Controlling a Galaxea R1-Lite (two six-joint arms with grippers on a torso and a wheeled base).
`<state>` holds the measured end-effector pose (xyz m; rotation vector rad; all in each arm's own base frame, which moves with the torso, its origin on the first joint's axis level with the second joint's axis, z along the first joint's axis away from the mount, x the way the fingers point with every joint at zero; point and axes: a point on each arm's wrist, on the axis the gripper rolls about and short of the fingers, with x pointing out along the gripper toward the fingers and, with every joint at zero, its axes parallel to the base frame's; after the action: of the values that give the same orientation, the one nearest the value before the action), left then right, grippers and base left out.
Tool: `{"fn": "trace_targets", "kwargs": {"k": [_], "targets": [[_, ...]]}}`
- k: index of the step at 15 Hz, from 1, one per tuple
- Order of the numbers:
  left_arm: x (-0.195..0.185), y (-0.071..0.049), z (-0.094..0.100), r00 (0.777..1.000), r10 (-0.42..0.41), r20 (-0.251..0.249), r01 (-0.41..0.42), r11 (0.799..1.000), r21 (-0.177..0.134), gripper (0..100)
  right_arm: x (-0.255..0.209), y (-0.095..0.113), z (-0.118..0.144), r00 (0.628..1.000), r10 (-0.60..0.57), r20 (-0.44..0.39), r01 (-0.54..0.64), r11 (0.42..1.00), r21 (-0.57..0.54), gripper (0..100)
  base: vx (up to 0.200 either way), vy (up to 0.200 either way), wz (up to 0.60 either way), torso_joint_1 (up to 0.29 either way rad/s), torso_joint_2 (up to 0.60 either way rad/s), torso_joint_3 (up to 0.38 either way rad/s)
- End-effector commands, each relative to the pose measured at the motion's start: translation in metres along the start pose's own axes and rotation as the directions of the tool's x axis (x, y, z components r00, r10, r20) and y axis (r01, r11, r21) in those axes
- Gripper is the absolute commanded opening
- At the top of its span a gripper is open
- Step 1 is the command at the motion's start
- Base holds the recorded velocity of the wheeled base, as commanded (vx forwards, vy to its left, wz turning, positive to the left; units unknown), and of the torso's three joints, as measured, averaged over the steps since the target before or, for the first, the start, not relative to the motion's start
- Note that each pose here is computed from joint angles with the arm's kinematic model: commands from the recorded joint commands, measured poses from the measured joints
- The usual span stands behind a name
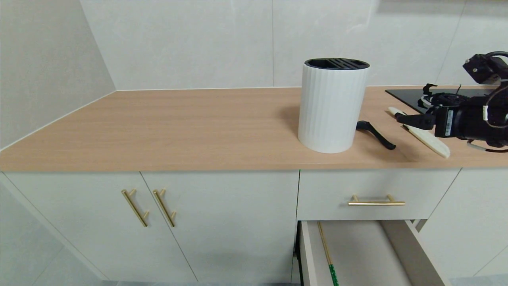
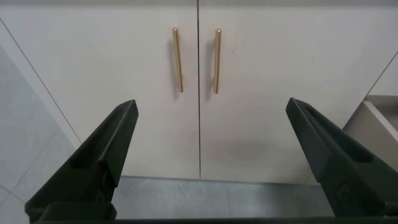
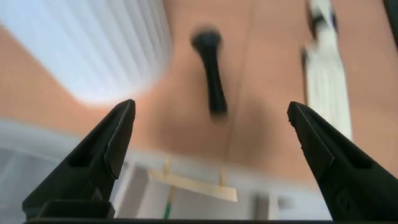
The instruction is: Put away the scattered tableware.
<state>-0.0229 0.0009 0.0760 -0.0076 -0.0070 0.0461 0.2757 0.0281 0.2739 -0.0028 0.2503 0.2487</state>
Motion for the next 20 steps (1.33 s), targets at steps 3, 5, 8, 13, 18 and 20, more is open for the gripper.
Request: {"fn": "trace_targets", "kwargs": {"k": [3, 5, 8, 13, 18, 20], "targets": [[0.0, 0.0, 0.0, 1.0, 0.001, -0.001, -0.001, 1.0, 0.0, 100, 0.056, -0.013, -0.011, 0.997, 0.019, -0.07, -0.023, 0.998, -0.054, 100, 0.0, 0.0, 0.0, 0.0, 0.0, 0.0], [0.0, 0.0, 0.0, 1.0, 0.001, -0.001, -0.001, 1.0, 0.0, 100, 0.068, -0.015, -0.019, 0.995, 0.021, -0.099, -0.028, 0.997, -0.066, 100, 0.0, 0.0, 0.0, 0.0, 0.0, 0.0], [0.0, 0.0, 0.0, 1.0, 0.001, -0.001, -0.001, 1.0, 0.0, 100, 0.08, -0.004, -0.027, 0.991, 0.055, -0.12, -0.064, 0.995, -0.073, 100, 0.0, 0.0, 0.0, 0.0, 0.0, 0.0], [0.0, 0.0, 0.0, 1.0, 0.001, -0.001, -0.001, 1.0, 0.0, 100, 0.105, -0.002, -0.038, 0.994, 0.047, -0.094, -0.055, 0.995, -0.082, 100, 0.0, 0.0, 0.0, 0.0, 0.0, 0.0], [0.0, 0.0, 0.0, 1.0, 0.001, -0.001, -0.001, 1.0, 0.0, 100, 0.122, -0.006, -0.048, 0.996, 0.013, -0.086, -0.021, 0.996, -0.089, 100, 0.0, 0.0, 0.0, 0.0, 0.0, 0.0], [0.0, 0.0, 0.0, 1.0, 0.001, -0.001, -0.001, 1.0, 0.0, 100, 0.123, -0.007, -0.049, 0.996, 0.01, -0.091, -0.019, 0.996, -0.088, 100, 0.0, 0.0, 0.0, 0.0, 0.0, 0.0]]}}
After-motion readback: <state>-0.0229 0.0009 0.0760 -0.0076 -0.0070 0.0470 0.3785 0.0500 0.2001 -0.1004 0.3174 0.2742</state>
